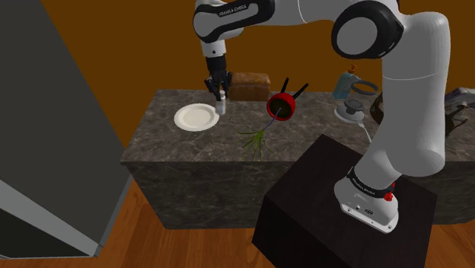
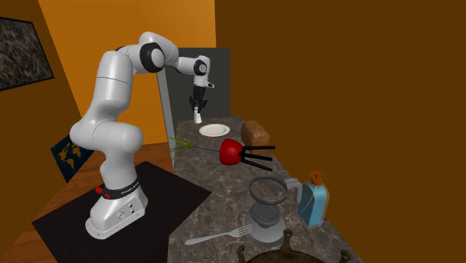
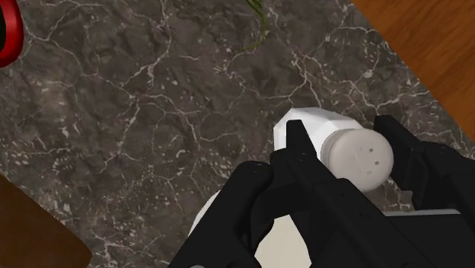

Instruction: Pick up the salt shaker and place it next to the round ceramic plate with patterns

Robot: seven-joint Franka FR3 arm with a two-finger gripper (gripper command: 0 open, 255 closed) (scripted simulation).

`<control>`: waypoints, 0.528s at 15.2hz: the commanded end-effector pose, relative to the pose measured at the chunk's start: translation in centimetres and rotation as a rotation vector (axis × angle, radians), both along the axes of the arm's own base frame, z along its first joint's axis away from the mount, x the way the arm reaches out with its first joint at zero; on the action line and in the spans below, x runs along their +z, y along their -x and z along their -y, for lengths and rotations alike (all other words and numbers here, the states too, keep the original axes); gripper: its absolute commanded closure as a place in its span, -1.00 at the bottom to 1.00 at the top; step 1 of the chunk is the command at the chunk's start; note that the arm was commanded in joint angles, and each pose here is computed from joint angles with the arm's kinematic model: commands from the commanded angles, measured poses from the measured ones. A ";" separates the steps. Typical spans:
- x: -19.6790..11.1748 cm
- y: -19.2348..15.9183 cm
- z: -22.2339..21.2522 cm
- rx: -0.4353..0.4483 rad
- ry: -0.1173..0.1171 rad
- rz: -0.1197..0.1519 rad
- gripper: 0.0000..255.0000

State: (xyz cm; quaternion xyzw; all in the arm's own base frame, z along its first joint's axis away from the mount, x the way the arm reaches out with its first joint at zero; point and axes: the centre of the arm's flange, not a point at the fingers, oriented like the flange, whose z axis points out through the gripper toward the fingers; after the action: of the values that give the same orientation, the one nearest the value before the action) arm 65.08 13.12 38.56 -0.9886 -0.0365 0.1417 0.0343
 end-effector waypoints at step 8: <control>-4.7 0.0 0.0 0.000 0.000 0.001 1.00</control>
State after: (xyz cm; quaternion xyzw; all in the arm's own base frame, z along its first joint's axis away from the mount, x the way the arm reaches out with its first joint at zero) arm 65.07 13.14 34.39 -0.9887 -0.0365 0.1416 0.0343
